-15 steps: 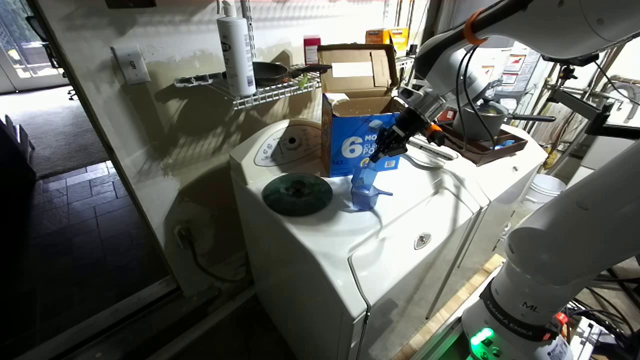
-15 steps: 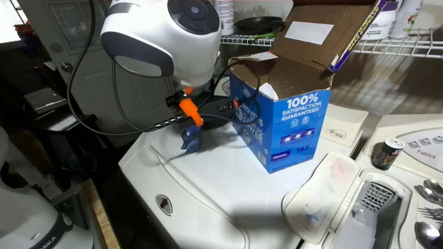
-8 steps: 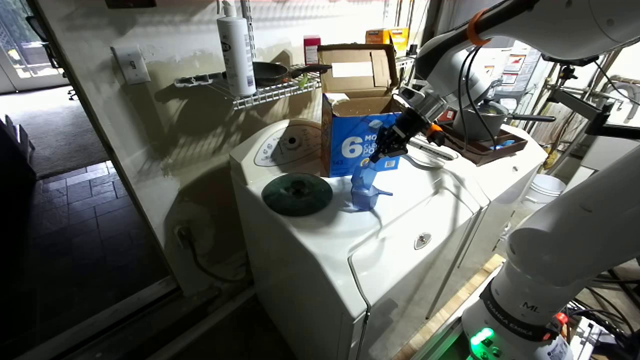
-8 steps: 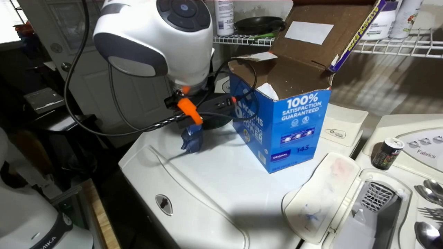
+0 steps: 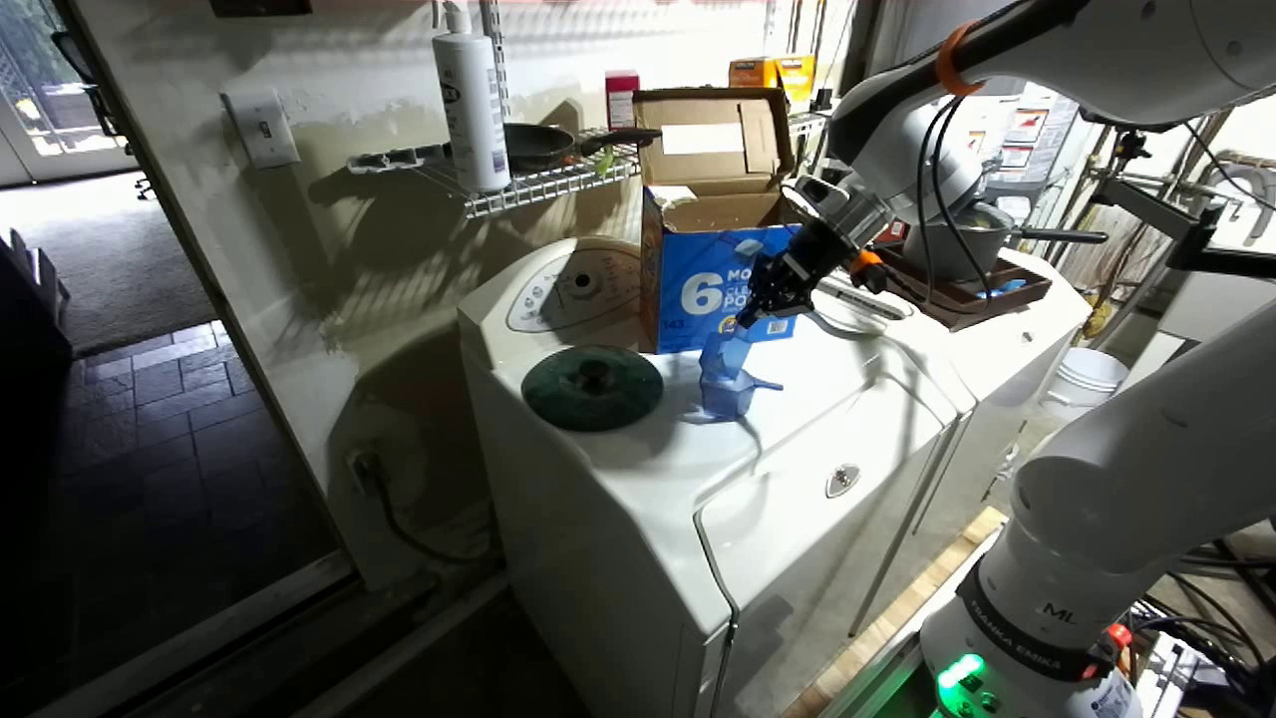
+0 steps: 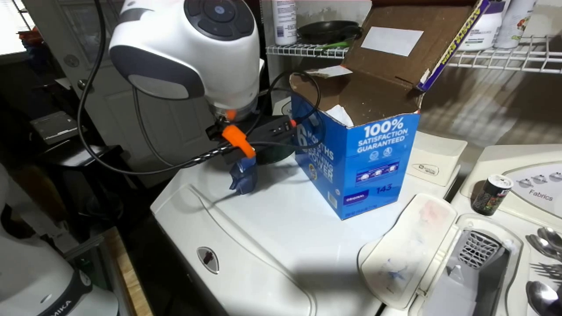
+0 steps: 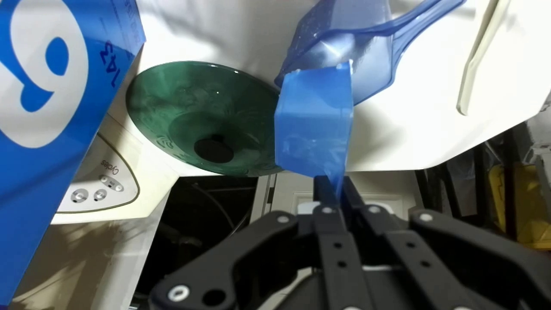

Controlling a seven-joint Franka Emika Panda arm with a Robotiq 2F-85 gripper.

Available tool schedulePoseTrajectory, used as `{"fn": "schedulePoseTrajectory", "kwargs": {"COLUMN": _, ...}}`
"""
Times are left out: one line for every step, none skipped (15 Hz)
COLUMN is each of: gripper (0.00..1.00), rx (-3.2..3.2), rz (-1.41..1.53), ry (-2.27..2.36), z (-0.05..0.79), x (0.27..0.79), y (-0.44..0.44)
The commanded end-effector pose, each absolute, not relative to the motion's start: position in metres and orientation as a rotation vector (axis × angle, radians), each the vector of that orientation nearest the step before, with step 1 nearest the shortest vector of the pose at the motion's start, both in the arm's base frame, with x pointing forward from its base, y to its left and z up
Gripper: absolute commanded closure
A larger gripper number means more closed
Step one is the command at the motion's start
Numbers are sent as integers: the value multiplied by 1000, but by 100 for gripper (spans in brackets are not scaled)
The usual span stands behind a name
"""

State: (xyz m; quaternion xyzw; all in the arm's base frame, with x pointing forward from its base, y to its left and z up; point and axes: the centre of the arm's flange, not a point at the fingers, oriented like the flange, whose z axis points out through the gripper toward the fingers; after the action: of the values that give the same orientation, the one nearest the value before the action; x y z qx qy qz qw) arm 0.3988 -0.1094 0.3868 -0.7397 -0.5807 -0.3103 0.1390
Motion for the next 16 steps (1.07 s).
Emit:
{"fn": "schedulePoseTrajectory", "kwargs": {"gripper": 98, "rx": -2128, "rz": -926, "ry": -1751, "z": 389, "x": 386, "y": -102}}
{"fn": "schedulePoseTrajectory", "kwargs": {"gripper": 98, "rx": -2125, "rz": -929, "ry": -1760, "z": 390, "x": 386, "y": -101}}
{"fn": "schedulePoseTrajectory", "kwargs": {"gripper": 98, "rx": -2121, "rz": -934, "ry": -1771, "z": 390, "x": 385, "y": -101}}
{"fn": "schedulePoseTrajectory", "kwargs": {"gripper": 98, "rx": -2118, "rz": -938, "ry": -1780, "z": 391, "x": 384, "y": -100}}
{"fn": "schedulePoseTrajectory", "kwargs": {"gripper": 98, "rx": -2116, "rz": -943, "ry": -1790, "z": 392, "x": 384, "y": -100}}
{"fn": "schedulePoseTrajectory", "kwargs": {"gripper": 98, "rx": -2114, "rz": -947, "ry": -1797, "z": 393, "x": 384, "y": -100}}
{"fn": "schedulePoseTrajectory", "kwargs": {"gripper": 98, "rx": -2112, "rz": -952, "ry": -1805, "z": 393, "x": 383, "y": -99}}
{"fn": "schedulePoseTrajectory", "kwargs": {"gripper": 98, "rx": -2108, "rz": -957, "ry": -1817, "z": 393, "x": 383, "y": -98}}
{"fn": "schedulePoseTrajectory", "kwargs": {"gripper": 98, "rx": -2105, "rz": -961, "ry": -1826, "z": 393, "x": 382, "y": -98}}
{"fn": "schedulePoseTrajectory", "kwargs": {"gripper": 98, "rx": -2104, "rz": -965, "ry": -1835, "z": 393, "x": 381, "y": -97}}
{"fn": "schedulePoseTrajectory", "kwargs": {"gripper": 98, "rx": -2103, "rz": -970, "ry": -1842, "z": 394, "x": 381, "y": -97}}
{"fn": "schedulePoseTrajectory", "kwargs": {"gripper": 98, "rx": -2101, "rz": -975, "ry": -1850, "z": 395, "x": 380, "y": -97}}
{"fn": "schedulePoseTrajectory", "kwargs": {"gripper": 98, "rx": -2100, "rz": -979, "ry": -1855, "z": 396, "x": 380, "y": -97}}
{"fn": "schedulePoseTrajectory", "kwargs": {"gripper": 98, "rx": -2099, "rz": -982, "ry": -1860, "z": 397, "x": 380, "y": -97}}
{"fn": "schedulePoseTrajectory", "kwargs": {"gripper": 98, "rx": -2096, "rz": -983, "ry": -1866, "z": 397, "x": 380, "y": -97}}
{"fn": "schedulePoseTrajectory", "kwargs": {"gripper": 98, "rx": -2092, "rz": -985, "ry": -1872, "z": 398, "x": 380, "y": -97}}
